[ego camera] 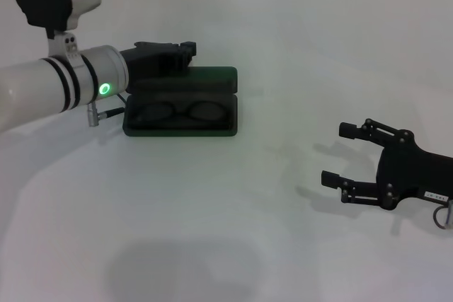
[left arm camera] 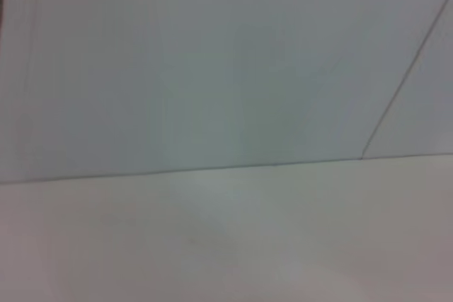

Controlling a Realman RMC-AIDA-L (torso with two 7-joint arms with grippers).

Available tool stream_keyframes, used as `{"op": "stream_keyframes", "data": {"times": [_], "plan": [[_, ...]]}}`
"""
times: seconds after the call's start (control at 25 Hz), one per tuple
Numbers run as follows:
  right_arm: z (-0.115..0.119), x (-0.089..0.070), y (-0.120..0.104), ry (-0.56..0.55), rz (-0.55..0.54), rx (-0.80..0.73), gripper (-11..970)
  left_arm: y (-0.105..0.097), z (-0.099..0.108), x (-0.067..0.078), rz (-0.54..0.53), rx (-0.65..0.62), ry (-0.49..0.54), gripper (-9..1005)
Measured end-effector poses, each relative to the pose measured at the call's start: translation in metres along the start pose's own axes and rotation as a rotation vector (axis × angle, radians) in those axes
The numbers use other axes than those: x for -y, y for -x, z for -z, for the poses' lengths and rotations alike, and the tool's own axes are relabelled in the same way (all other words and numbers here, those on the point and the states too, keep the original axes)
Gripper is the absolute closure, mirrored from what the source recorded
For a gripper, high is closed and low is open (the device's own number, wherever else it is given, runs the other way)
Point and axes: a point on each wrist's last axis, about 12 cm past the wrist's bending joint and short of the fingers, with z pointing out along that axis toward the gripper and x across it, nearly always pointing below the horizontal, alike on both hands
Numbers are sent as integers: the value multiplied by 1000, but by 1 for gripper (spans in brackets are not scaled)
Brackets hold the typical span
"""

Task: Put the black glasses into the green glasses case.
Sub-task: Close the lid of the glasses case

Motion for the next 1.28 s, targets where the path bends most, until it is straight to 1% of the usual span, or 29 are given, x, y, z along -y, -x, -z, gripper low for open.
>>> {"op": "stream_keyframes", "data": {"times": [0.32, 0.6, 0.84, 0.96, 1.16, 1.28], "plan": [[0, 0, 0, -1, 1, -1, 90, -6, 3, -2, -5, -3, -4, 904], [-1, 1, 0, -2, 1, -3, 90, -18, 9, -3, -8, -11, -16, 902], [-2, 1, 0, -2, 3, -4, 89, -31, 15, -1, -53, 9, -52, 901], [-2, 1, 0, -2, 3, -4, 89, -35, 16, -1, -72, 14, -63, 900], [-2, 1, 0, -4, 1, -6, 90, -43, 18, 1, -132, 21, -76, 899], [-2, 1, 0, -5, -1, -6, 90, -44, 19, 2, -158, 33, -88, 898]]}}
